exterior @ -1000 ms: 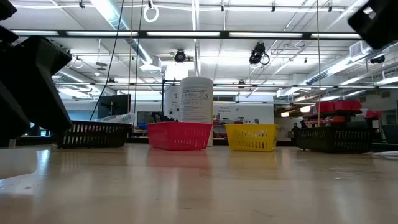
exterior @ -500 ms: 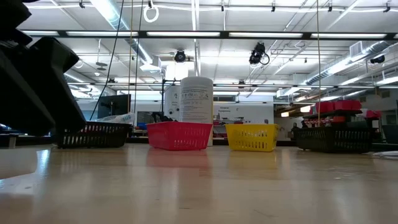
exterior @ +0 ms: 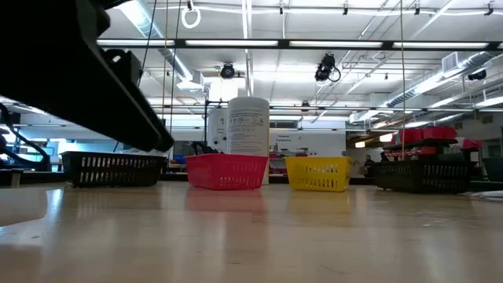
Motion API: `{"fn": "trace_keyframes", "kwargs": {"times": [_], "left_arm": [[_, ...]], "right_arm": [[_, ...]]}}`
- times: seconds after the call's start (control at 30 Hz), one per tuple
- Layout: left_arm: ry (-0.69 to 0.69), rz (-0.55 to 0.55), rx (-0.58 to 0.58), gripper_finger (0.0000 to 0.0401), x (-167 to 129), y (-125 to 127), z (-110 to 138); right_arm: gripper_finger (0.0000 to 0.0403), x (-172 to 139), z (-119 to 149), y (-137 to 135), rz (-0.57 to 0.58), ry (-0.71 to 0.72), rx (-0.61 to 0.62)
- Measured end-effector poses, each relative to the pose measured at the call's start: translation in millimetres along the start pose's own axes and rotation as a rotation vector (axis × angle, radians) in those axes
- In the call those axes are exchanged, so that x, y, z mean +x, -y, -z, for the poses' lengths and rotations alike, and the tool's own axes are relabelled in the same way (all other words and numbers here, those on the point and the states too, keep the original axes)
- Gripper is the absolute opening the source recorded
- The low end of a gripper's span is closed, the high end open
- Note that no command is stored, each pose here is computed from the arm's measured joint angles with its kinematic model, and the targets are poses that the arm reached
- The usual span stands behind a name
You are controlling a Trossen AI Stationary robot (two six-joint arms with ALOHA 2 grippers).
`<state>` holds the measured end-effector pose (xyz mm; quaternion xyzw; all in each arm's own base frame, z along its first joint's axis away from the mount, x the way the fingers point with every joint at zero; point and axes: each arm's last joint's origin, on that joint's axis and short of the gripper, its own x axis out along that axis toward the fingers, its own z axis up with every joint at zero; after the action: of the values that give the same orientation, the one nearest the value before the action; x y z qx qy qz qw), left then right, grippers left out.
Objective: Pick & Place Travel size toiletries
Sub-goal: Put the blue toothbrush into the left black basket
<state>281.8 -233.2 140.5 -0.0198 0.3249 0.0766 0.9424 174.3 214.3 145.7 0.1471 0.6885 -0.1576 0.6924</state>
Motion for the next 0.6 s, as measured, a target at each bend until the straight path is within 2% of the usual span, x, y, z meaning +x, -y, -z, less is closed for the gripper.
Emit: {"fn": "trace_keyframes", "kwargs": {"times": [0.1, 0.23, 0.33, 0.53, 0.6], "left_arm": [[0.008, 0.025, 0.009, 0.0196, 4.0, -1.9, -5.4], [0.039, 0.04, 0.015, 0.0196, 7.9, -3.7, -12.4], [0.052, 0.042, -0.001, 0.0196, 9.8, -5.1, -15.5], [0.065, 0.049, -0.006, 0.0196, 9.9, -4.5, -17.2], [0.065, 0.051, -0.004, 0.0196, 9.6, -4.1, -16.9]], "right_arm": [[0.0144, -6.3, 1.5, 2.2, -0.034, -0.052, 0.028], [0.0144, -21.0, -0.2, 5.7, -0.085, -0.008, 0.069], [0.0144, -24.9, -1.8, 9.9, -0.066, 0.038, 0.149], [0.0144, -6.7, -2.7, 15.9, -0.039, 0.001, 0.324], [0.0144, 1.8, -2.4, 16.7, -0.065, 0.004, 0.372]]}}
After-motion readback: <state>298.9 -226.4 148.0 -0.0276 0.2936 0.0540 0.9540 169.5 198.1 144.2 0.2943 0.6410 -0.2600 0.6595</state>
